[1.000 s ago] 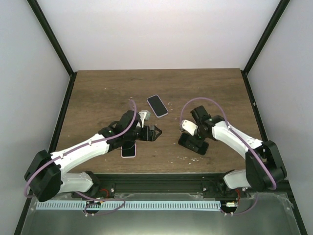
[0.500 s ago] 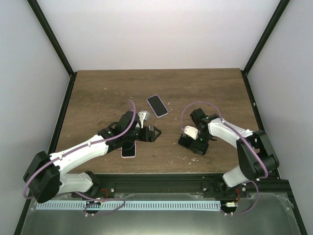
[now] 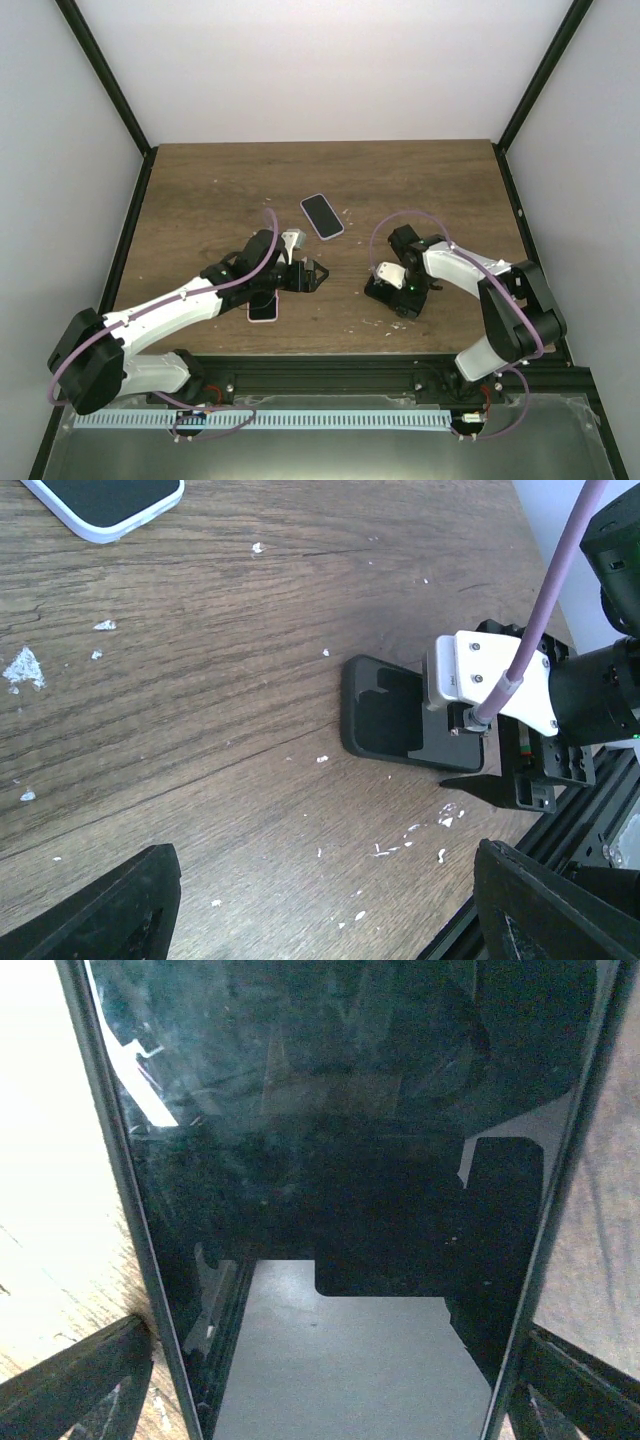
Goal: Take the phone out of the phone case
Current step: Pick up the phone at the center of the board.
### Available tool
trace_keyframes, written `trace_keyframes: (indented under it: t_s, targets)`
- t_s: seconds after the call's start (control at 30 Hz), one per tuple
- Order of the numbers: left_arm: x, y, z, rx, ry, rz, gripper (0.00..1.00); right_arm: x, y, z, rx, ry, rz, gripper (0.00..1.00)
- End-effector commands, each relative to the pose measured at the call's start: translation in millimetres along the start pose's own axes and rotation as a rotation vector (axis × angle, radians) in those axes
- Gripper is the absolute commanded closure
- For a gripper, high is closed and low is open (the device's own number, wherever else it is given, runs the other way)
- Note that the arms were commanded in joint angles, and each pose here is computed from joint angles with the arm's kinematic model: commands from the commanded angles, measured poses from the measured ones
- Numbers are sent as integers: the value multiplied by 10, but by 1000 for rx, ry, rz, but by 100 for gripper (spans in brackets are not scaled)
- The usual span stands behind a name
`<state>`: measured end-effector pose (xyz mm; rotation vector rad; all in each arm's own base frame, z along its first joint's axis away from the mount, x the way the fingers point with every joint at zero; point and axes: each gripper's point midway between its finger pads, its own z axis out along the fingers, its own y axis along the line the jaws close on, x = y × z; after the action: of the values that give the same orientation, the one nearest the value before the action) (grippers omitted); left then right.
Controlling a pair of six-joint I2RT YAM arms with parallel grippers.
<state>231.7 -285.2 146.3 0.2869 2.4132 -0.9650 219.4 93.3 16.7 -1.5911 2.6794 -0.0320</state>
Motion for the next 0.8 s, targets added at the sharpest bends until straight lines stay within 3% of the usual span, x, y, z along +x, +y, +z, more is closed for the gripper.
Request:
trace_keyframes:
  t_s: [0.0, 0.13, 0.37, 0.5, 0.77]
  targets:
    - [-12, -1, -6, 10, -13, -2, 19, 95, 32, 67, -16, 46, 5, 5]
    - [5, 14, 8, 6, -9, -5, 19, 114, 63, 129, -36, 60, 5, 7]
    - [36, 51, 46, 1, -3, -25, 19, -91, -10, -10, -26, -20, 12, 29]
    - [37, 94, 97, -17, -1, -52, 19, -330, -64, -261, -14, -135, 7, 38]
    - [27, 74, 308, -13, 42, -127, 20, -945, 141, -705, -69, -466, 16, 42]
